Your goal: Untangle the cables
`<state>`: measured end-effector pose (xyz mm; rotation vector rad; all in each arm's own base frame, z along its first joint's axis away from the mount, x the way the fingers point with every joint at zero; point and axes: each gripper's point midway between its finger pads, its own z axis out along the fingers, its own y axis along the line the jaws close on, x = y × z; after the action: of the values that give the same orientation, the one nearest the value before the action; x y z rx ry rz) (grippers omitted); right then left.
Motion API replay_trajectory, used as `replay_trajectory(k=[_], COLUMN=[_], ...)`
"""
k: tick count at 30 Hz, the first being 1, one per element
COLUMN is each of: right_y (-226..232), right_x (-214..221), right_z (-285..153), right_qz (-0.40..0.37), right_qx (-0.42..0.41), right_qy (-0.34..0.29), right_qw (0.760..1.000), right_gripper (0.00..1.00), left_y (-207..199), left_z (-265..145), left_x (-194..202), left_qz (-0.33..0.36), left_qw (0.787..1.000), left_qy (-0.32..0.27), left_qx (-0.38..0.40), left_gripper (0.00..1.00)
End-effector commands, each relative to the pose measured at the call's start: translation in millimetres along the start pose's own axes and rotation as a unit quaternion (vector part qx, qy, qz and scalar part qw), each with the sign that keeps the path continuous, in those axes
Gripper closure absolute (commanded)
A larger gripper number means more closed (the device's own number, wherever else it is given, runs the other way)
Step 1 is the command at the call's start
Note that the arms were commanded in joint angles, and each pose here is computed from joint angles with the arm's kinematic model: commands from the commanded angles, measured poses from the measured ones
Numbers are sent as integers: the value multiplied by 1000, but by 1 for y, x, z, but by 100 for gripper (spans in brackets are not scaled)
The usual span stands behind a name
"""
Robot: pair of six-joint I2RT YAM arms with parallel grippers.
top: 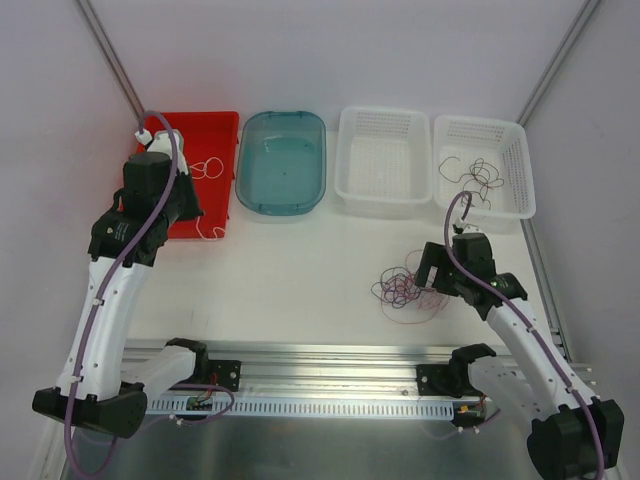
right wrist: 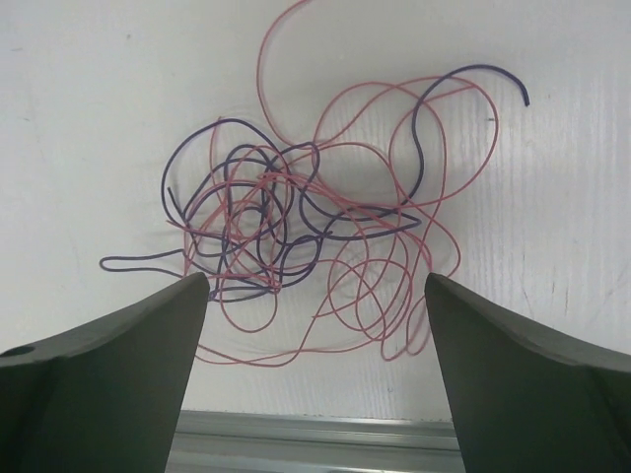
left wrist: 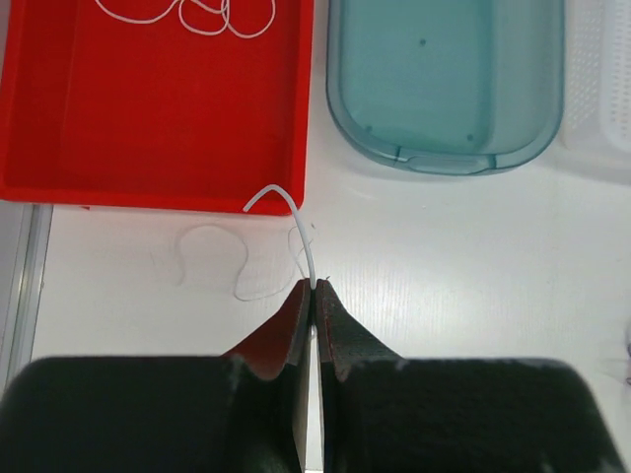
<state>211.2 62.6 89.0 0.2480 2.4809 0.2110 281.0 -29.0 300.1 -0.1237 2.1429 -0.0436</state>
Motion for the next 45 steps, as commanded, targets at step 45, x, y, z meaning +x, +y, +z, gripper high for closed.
replay_trajectory(k=[45], right_y=[32], right_x=[-17], right_z=[-38], right_qz=[-23], right_qx=[-87], right_qy=[-13], right_qw=[996], right_gripper=[3], left_y=[149], left_z=[165], left_x=[-186], left_qz=[-66], left_qw=[967], left_qy=[-120], left_qx=[-216], left_gripper=[94])
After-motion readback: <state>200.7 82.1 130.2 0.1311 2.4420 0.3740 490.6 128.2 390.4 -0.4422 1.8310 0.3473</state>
